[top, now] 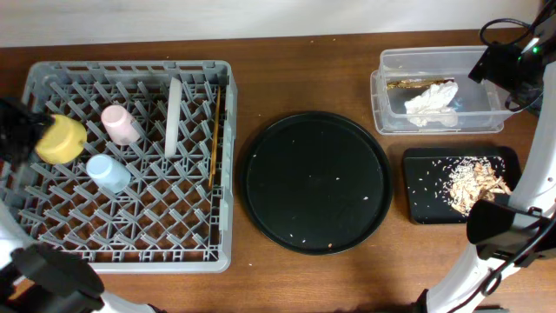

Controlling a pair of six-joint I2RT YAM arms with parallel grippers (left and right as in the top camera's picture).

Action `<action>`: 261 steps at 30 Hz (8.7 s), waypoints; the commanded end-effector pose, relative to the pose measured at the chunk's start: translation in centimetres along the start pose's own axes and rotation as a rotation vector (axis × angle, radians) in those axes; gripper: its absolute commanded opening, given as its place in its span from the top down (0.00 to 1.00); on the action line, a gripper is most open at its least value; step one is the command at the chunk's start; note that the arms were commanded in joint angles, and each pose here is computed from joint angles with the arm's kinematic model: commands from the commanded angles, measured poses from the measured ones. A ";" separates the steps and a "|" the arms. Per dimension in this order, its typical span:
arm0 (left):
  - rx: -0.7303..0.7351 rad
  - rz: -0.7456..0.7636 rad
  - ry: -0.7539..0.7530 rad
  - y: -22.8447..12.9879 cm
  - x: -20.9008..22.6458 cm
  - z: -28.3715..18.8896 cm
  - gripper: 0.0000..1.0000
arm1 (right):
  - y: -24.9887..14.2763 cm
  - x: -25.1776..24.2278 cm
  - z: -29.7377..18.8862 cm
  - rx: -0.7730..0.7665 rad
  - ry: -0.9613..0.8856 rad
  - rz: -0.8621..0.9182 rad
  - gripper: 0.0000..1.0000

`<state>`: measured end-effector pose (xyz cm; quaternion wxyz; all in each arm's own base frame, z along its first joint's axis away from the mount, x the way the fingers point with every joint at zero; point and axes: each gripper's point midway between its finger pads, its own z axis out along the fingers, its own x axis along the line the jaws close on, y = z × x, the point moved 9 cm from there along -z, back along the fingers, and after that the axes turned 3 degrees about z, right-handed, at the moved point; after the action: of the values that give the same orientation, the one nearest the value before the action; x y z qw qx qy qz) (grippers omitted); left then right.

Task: Sort waste into correct bins and load items into the dishwasher rack

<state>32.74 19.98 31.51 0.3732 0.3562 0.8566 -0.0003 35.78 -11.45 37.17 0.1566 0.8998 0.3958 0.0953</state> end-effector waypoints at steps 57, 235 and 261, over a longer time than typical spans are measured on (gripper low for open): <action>-0.911 0.866 -0.087 -28.4 5.0 4.7 0.00 | 0.0 -0.2 -0.2 -0.006 -0.008 -0.003 0.01; -0.856 1.075 -0.012 -29.2 5.6 5.2 0.00 | -28.3 -6.1 11.2 -1.050 0.602 -0.476 0.01; -0.856 1.075 -0.012 -29.2 5.6 5.2 0.00 | -28.3 -6.1 11.2 -1.050 0.602 -0.476 0.01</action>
<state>15.61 0.33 16.50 0.4358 0.5470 0.4906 0.5198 15.65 -0.25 16.51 0.4730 0.5231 0.5123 0.4901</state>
